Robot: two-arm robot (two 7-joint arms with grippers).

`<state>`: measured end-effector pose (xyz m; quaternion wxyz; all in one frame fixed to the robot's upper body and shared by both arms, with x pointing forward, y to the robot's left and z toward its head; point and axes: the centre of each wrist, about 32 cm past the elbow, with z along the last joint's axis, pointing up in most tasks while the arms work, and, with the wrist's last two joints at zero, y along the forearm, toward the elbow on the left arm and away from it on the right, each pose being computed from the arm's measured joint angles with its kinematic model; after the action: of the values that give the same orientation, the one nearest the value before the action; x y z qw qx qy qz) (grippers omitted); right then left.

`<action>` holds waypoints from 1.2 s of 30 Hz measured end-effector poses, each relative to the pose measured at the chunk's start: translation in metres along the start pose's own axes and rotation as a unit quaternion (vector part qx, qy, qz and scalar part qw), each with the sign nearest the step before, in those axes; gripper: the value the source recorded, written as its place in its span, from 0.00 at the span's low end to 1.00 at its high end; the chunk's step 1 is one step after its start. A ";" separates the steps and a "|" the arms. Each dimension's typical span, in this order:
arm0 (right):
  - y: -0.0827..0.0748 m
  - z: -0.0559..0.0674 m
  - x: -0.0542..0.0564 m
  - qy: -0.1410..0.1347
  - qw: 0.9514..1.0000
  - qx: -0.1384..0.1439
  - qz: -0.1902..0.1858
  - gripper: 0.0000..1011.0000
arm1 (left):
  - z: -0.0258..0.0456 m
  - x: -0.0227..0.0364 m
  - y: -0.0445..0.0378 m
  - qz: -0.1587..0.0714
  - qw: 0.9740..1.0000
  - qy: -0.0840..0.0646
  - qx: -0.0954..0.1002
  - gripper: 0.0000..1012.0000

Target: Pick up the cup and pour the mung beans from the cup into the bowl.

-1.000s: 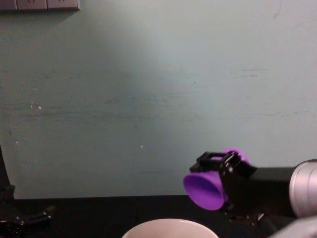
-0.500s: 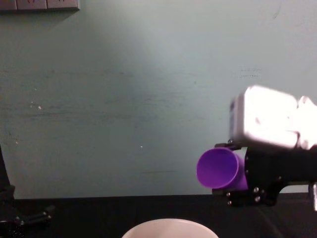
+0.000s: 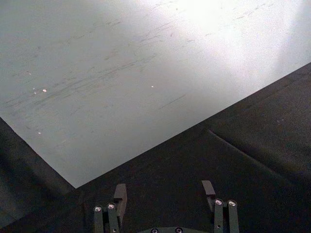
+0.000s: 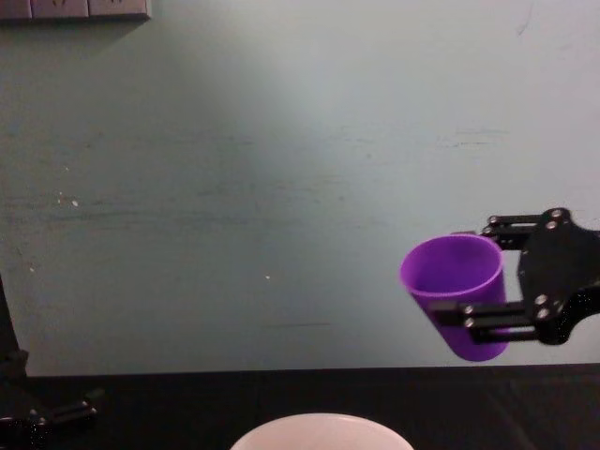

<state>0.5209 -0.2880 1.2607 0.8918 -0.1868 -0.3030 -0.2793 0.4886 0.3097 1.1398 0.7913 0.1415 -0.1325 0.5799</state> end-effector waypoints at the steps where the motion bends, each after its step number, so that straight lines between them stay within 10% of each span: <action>1: -0.002 -0.002 0.001 0.008 1.000 0.005 0.000 0.72 | 0.0000 0.0000 0.0000 0.000 1.000 0.000 0.000 0.99; 10: -0.015 -0.023 0.007 0.092 0.995 0.040 0.012 0.72 | 0.0000 0.0000 0.0000 0.000 1.000 0.000 0.000 0.99; 17: -0.007 -0.033 -0.009 0.138 0.989 -0.010 0.044 0.72 | 0.0000 0.0000 0.0000 0.000 1.000 0.000 0.000 0.99; 36: -0.004 -0.028 -0.016 0.164 0.983 -0.056 0.053 0.72 | 0.0000 0.0000 0.0000 0.000 1.000 0.000 0.000 0.99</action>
<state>0.5198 -0.2990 1.2304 0.9310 -0.2039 -0.1264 -0.2750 0.4886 0.3097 1.1398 0.7913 0.1415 -0.1325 0.5799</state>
